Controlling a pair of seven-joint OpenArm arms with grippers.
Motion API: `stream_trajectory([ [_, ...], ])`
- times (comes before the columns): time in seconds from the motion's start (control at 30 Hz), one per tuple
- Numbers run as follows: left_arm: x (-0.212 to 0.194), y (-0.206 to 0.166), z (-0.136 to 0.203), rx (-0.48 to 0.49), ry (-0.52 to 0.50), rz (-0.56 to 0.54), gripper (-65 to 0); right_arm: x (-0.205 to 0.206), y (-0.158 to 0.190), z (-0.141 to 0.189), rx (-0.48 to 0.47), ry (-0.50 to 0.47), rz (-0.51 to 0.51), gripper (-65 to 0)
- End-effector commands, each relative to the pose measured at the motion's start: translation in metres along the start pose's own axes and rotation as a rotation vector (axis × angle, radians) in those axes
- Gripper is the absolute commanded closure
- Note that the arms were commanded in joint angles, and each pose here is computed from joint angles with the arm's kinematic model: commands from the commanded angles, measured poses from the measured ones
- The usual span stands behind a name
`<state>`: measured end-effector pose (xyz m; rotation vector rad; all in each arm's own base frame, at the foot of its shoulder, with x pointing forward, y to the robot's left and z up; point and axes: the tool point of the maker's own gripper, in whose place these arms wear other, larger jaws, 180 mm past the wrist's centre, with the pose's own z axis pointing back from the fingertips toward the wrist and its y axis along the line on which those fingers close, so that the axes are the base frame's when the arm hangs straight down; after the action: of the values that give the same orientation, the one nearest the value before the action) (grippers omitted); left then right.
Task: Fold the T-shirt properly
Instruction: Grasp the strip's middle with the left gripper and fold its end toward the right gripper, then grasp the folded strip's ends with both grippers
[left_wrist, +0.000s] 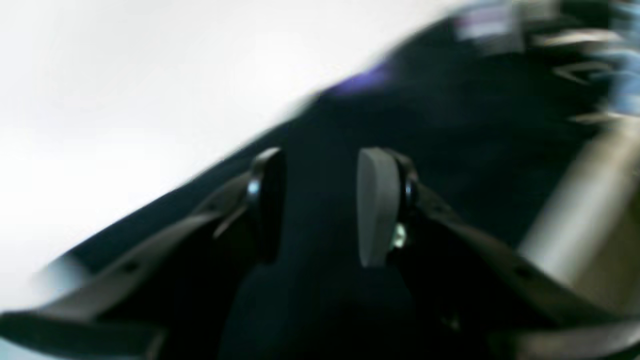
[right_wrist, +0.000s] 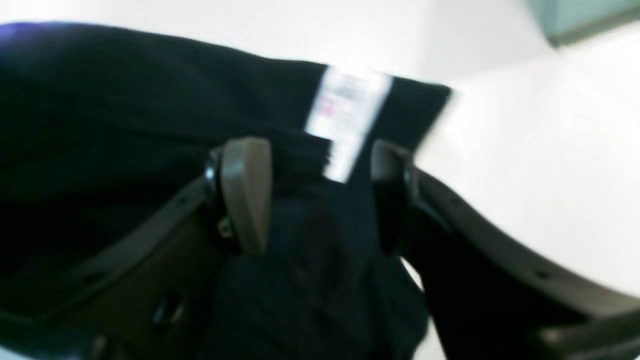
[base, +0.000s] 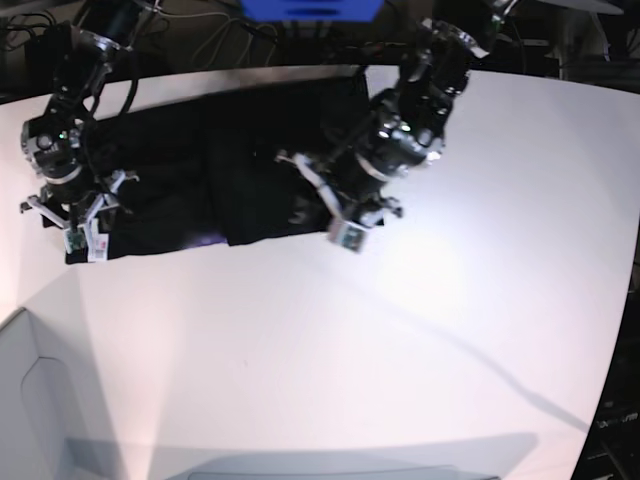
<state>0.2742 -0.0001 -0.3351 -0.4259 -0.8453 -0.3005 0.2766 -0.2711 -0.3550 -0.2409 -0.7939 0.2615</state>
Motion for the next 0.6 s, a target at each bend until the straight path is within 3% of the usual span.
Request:
stream_trajectory([
  [0.0, 0.008, 0.010, 0.007, 0.024, -0.039, 0.023, -23.4, 0.017, -0.009, 0.004, -0.019, -0.058, 0.001, -33.5],
  [0.17, -0.031, 0.074, 0.028, 0.194, 0.025, 0.128, -23.4, -0.005, -0.026, 0.003, -0.056, -0.016, -0.070, -38.1],
  [0.37, -0.072, 0.086, 0.012, 0.220, 0.136, 0.190, -23.4, -0.032, -0.017, -0.012, -0.010, 0.052, -0.109, -39.1],
  [0.57, -0.068, 0.086, -0.009, 0.213, 0.138, 0.229, -23.4, -0.043, -0.021, -0.017, -0.004, 0.084, -0.110, -39.1],
])
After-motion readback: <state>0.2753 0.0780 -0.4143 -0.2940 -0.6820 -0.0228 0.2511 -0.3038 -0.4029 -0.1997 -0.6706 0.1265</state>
